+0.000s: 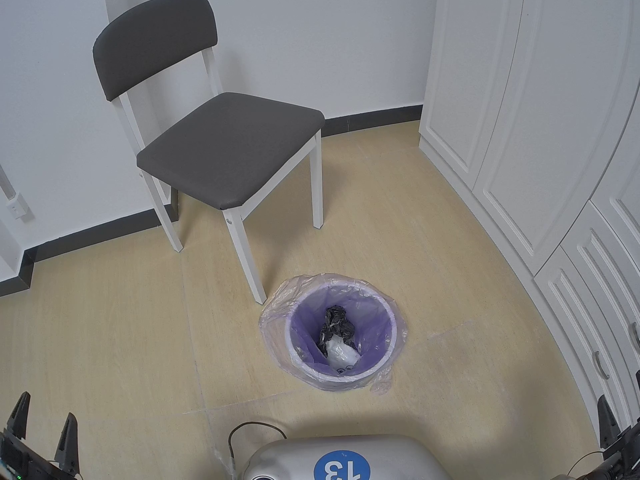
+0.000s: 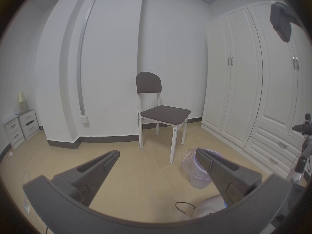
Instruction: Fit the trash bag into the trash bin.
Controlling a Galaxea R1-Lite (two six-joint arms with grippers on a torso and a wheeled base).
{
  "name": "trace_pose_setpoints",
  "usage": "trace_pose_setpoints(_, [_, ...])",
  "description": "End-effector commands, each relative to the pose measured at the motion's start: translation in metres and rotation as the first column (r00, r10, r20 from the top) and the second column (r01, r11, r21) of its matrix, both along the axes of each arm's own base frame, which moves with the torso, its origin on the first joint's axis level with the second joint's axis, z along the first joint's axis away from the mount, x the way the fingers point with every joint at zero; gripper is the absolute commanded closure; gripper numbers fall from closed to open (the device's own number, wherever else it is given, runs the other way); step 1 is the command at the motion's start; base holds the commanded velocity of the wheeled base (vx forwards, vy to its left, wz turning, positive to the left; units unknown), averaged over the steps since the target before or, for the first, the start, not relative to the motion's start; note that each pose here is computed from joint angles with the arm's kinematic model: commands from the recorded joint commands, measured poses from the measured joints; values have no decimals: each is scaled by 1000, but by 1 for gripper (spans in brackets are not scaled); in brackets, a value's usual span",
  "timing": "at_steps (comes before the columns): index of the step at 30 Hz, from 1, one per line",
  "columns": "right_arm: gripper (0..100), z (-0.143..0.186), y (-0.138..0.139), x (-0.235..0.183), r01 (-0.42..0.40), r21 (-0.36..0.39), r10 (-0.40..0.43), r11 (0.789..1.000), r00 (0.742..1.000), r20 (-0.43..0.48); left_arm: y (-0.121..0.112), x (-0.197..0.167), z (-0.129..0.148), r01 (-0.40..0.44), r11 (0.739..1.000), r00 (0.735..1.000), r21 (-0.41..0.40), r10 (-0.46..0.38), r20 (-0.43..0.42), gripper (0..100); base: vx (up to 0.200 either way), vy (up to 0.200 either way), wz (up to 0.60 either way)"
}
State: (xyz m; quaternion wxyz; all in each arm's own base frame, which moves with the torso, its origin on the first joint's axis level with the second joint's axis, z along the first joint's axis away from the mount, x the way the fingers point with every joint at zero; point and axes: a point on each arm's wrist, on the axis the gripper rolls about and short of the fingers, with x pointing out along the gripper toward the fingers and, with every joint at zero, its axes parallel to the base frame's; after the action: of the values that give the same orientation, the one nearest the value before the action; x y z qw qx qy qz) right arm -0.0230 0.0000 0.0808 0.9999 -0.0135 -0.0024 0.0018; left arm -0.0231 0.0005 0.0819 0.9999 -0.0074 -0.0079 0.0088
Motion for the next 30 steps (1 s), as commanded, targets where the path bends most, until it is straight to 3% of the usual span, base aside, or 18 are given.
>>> trace_pose_setpoints(1, [0, -5, -1, 0, 13, 68, -12, 998, 1000, -2, 0, 1, -5, 6, 1000, 1000, -16, -6, -6, 0, 0, 0, 0])
trace_pose_setpoints(5, [0, -5, -1, 0, 61, 72, -62, 996, 998, 0, -1, 0, -5, 27, 999, 1000, 27, -26, -5, 0, 0, 0, 0])
trace_pose_setpoints(24, [0, -5, -1, 0, 46, 32, -46, 998, 999, -3, -1, 0, -5, 30, 999, 1000, 21, -30, -7, 0, 0, 0, 0])
trace_pose_setpoints(30, [0, -5, -1, 0, 54, 56, -54, 997, 999, -3, -1, 0, -5, 30, 999, 1000, 21, -30, -7, 0, 0, 0, 0])
